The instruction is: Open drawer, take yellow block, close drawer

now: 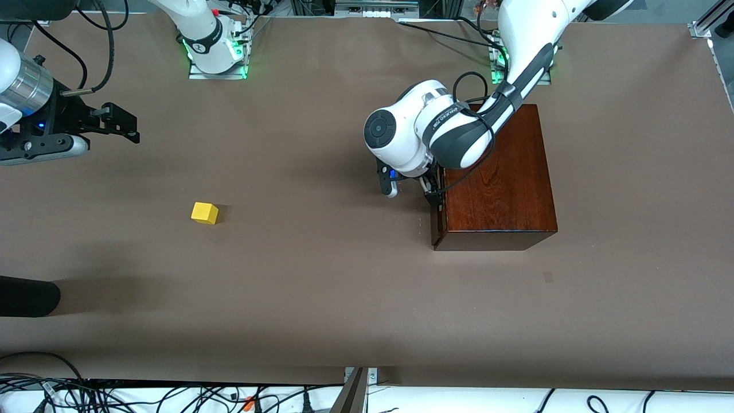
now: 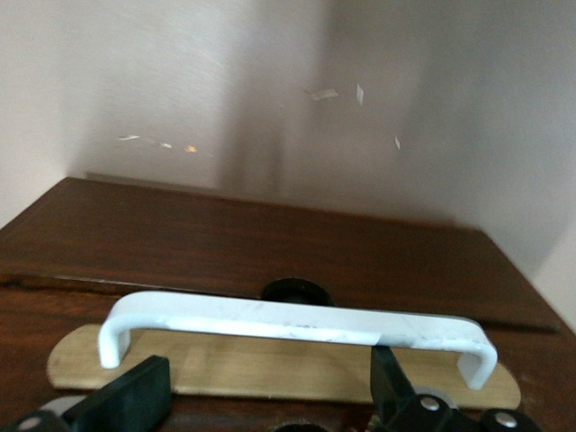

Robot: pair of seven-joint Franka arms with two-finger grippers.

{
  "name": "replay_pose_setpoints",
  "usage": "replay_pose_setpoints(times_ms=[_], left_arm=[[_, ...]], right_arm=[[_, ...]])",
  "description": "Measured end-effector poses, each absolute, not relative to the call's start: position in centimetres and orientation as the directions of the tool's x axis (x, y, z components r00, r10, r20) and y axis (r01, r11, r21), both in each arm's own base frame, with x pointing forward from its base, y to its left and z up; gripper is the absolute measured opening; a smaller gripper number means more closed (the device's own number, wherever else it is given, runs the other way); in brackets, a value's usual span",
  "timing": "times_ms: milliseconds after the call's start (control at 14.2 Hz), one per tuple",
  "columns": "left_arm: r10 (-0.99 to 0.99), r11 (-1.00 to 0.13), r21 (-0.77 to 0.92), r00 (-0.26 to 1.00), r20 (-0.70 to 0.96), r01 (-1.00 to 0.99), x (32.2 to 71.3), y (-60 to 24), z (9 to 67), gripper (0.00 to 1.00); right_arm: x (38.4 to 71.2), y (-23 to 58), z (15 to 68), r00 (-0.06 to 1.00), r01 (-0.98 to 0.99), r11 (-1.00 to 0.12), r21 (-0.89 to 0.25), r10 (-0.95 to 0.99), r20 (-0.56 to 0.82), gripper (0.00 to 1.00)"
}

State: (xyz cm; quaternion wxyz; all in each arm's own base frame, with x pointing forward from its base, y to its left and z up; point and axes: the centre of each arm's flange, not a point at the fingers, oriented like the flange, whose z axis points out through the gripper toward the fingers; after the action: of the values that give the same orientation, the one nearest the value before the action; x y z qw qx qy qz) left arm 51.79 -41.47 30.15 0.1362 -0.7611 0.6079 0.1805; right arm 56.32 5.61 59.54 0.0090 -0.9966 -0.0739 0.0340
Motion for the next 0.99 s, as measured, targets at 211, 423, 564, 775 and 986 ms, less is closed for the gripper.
replay_pose_setpoints(times_ms=[211, 423, 564, 775, 986], left_arm=[[-0.84, -0.397, -0.126, 0.416, -0.349, -0.909, 50.3, -45.2, 32.2, 1.0], [-0.73, -0.609, -0.234, 0.651, -0.206, -0.757, 47.4, -50.1, 36.2, 1.0], [-0.614, -0.745, -0.257, 0.783, -0.096, -0.616, 46.5, -51.7, 39.6, 1.0], [-0.382, -0.902, -0.224, 0.924, 0.015, -0.369, 46.2, -51.4, 45.0, 1.0], [-0.023, -0.985, -0.172, 0.997, 0.068, -0.011, 48.0, -46.8, 51.5, 1.0]], right_arm=[[56.6, 5.6, 59.3, 0.987, 0.145, -0.989, -0.022, 0.146, -0.067, 1.0], [56.9, 5.2, 59.5, 0.989, 0.138, -0.99, -0.02, 0.139, -0.045, 1.0], [57.1, 5.0, 59.7, 0.99, 0.135, -0.991, -0.019, 0.135, -0.028, 1.0], [57.2, 4.9, 59.7, 0.991, 0.133, -0.991, -0.019, 0.133, -0.023, 1.0], [57.2, 4.9, 59.7, 0.991, 0.132, -0.991, -0.019, 0.132, -0.023, 1.0]])
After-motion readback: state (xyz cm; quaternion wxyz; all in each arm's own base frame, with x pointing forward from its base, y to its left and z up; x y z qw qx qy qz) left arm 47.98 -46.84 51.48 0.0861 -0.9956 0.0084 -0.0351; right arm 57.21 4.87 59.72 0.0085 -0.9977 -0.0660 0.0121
